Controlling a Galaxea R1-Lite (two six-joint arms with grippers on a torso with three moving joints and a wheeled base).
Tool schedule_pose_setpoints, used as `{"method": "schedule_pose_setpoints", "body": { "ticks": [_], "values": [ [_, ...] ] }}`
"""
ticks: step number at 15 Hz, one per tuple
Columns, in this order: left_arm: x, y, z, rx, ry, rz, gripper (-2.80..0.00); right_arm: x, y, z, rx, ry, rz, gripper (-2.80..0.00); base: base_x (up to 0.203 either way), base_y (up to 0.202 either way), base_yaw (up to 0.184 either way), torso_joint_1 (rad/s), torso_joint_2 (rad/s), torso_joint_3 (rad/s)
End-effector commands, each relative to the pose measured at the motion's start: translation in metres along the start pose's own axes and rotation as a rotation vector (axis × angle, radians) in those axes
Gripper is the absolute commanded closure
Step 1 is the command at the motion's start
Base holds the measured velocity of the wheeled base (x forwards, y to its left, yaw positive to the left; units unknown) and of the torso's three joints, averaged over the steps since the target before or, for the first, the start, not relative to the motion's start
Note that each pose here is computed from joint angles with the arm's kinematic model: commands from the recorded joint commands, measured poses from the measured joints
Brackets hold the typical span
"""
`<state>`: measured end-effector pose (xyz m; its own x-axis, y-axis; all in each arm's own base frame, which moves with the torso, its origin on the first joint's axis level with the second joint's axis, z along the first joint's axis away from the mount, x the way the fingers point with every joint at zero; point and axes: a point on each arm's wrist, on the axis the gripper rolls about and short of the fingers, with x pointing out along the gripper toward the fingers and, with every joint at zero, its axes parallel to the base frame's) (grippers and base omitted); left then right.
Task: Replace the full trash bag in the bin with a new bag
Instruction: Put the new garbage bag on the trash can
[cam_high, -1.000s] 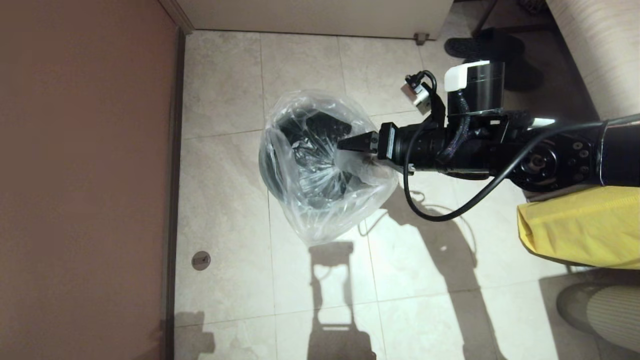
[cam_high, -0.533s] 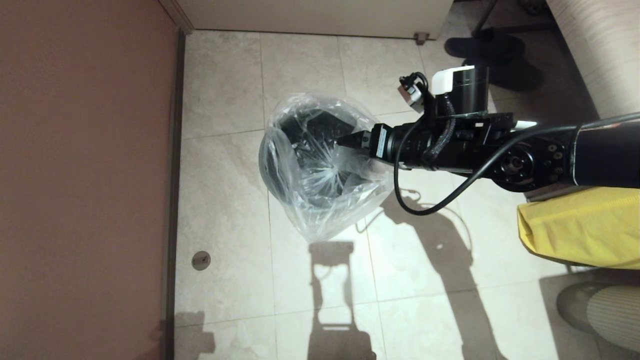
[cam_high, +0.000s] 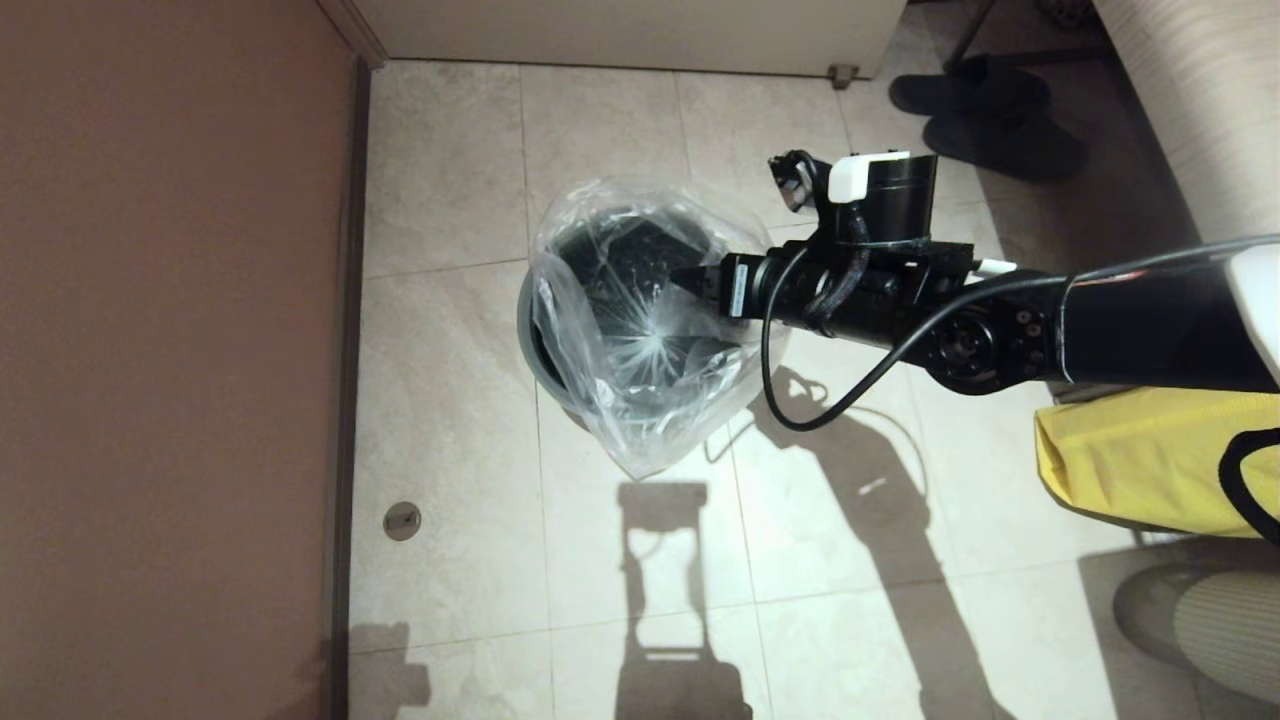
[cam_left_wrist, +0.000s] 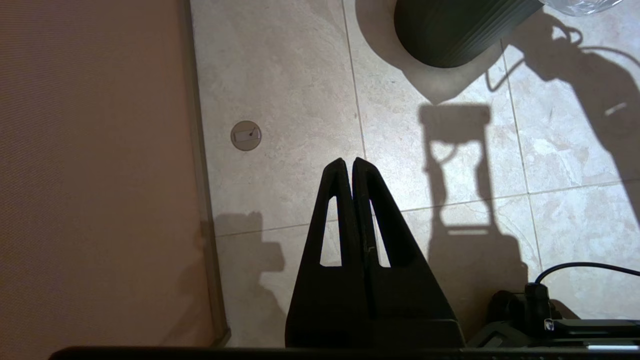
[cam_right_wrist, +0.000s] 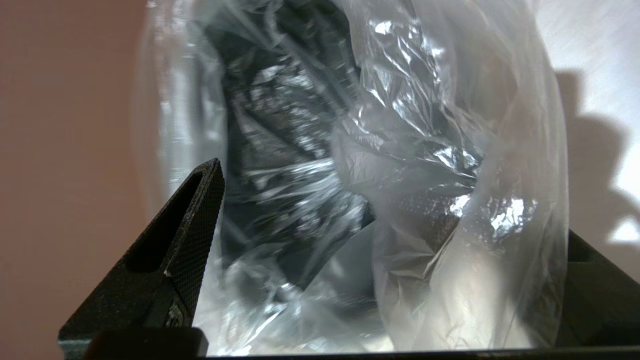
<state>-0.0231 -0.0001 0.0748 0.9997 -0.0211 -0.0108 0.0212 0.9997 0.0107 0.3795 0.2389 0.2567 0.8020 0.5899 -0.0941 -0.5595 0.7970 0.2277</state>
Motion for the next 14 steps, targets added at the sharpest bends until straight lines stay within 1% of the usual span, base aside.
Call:
{"method": "schedule_pose_setpoints", "body": {
  "ticks": [1, 2, 3, 5, 7, 8, 9, 10, 13, 14],
  "values": [
    [0.000, 0.000, 0.000, 0.000, 0.001, 0.000, 0.00, 0.017, -0.007, -0.022, -0.151, 0.019, -0.058, -2.80, 0.000, 0.000, 0.000, 0.000, 0.00, 0.000],
    [0.000, 0.000, 0.000, 0.000, 0.001, 0.000, 0.00, 0.023, -0.010, -0.027, -0.225, -0.001, -0.127, -2.80, 0.000, 0.000, 0.000, 0.000, 0.00, 0.000],
    [0.000, 0.000, 0.000, 0.000, 0.001, 0.000, 0.00, 0.026, -0.011, -0.028, -0.250, -0.027, -0.169, -2.80, 0.000, 0.000, 0.000, 0.000, 0.00, 0.000],
    [0.000, 0.000, 0.000, 0.000, 0.001, 0.000, 0.00, 0.024, -0.010, -0.026, -0.255, -0.027, -0.215, -2.80, 0.000, 0.000, 0.000, 0.000, 0.00, 0.000],
    [0.000, 0.000, 0.000, 0.000, 0.001, 0.000, 0.00, 0.019, -0.005, -0.028, -0.253, -0.019, -0.283, -2.80, 0.000, 0.000, 0.000, 0.000, 0.00, 0.000],
    [0.000, 0.000, 0.000, 0.000, 0.001, 0.000, 0.00, 0.014, -0.004, -0.025, -0.242, -0.024, -0.312, -2.80, 0.000, 0.000, 0.000, 0.000, 0.00, 0.000],
    [0.000, 0.000, 0.000, 0.000, 0.001, 0.000, 0.00, 0.006, -0.002, -0.019, -0.206, -0.040, -0.329, -2.80, 0.000, 0.000, 0.000, 0.000, 0.00, 0.000],
    [0.000, 0.000, 0.000, 0.000, 0.000, 0.000, 0.00, 0.000, 0.000, -0.013, -0.136, -0.059, -0.339, -2.80, 0.000, 0.000, 0.000, 0.000, 0.00, 0.000],
    [0.000, 0.000, 0.000, 0.000, 0.001, 0.000, 0.00, -0.029, 0.007, 0.016, -0.041, -0.096, -0.342, -2.80, 0.000, 0.000, 0.000, 0.000, 0.00, 0.000],
    [0.000, 0.000, 0.000, 0.000, 0.001, 0.000, 0.00, -0.037, 0.010, 0.023, -0.006, -0.100, -0.338, -2.80, 0.000, 0.000, 0.000, 0.000, 0.00, 0.000]
  ]
}}
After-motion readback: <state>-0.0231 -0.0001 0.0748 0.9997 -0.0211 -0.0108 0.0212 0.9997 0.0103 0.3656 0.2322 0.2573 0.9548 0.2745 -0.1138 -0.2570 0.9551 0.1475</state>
